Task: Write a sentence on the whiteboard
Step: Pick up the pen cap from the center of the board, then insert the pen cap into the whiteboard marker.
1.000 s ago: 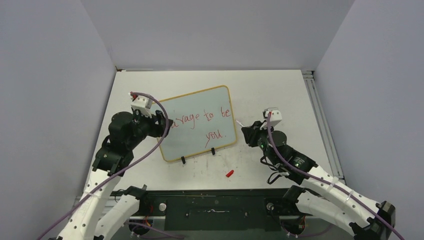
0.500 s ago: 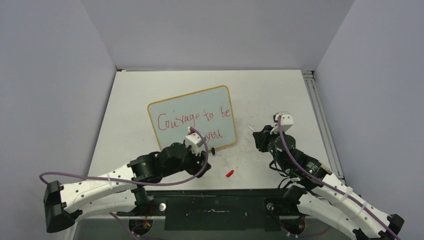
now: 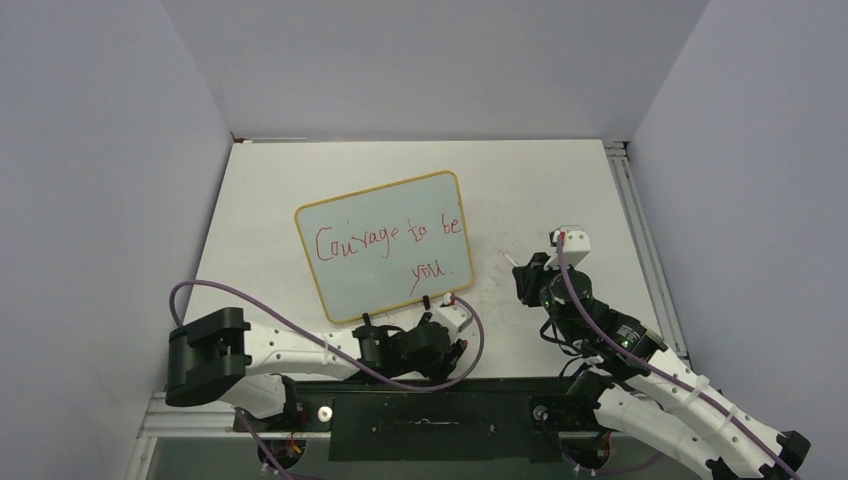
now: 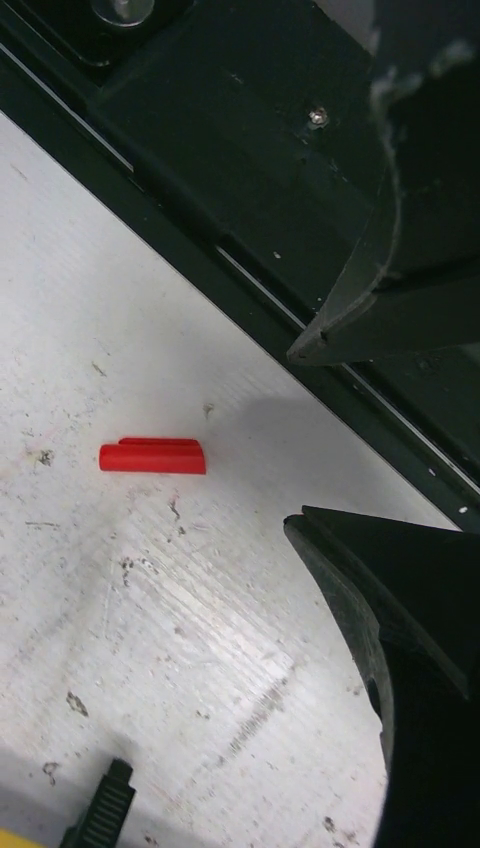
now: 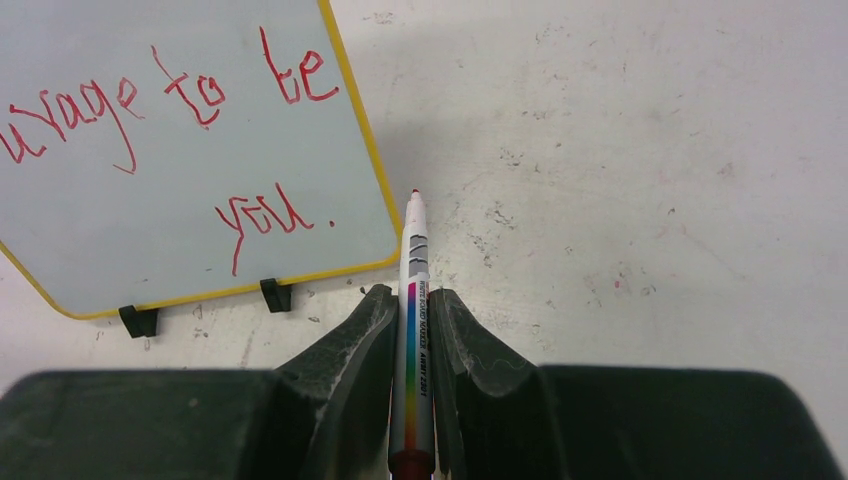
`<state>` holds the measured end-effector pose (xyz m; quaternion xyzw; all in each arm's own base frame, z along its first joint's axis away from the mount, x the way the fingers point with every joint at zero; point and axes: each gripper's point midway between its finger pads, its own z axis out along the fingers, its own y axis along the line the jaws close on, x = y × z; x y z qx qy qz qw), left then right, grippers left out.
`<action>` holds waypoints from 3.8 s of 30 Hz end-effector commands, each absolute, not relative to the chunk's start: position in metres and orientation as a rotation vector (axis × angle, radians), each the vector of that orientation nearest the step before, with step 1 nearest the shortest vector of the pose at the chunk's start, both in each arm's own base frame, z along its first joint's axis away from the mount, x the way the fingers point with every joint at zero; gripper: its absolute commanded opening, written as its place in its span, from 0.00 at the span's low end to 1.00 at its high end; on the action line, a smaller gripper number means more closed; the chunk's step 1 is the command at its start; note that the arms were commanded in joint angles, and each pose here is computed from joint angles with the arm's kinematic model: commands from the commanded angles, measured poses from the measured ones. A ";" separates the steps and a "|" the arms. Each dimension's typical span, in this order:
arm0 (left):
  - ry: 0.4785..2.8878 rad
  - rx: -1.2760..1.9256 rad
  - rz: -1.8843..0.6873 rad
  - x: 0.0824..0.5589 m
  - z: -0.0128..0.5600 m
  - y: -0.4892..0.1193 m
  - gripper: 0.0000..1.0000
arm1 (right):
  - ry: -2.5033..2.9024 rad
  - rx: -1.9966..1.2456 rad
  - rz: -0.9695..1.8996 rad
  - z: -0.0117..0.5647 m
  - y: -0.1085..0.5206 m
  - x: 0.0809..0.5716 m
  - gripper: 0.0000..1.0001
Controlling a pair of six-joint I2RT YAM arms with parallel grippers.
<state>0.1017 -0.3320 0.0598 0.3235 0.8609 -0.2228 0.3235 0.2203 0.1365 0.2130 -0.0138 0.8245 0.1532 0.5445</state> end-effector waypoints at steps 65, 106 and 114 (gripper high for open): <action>2.085 0.811 -0.348 0.164 0.121 -0.321 0.00 | 1.934 -0.046 0.472 0.224 0.143 0.210 0.05; 1.659 1.241 -0.907 0.115 0.215 -0.258 0.00 | 1.910 -0.824 1.516 0.262 0.261 0.147 0.06; 1.671 1.245 -0.902 0.116 0.212 -0.258 0.00 | 1.913 -0.841 1.512 0.260 0.259 0.144 0.05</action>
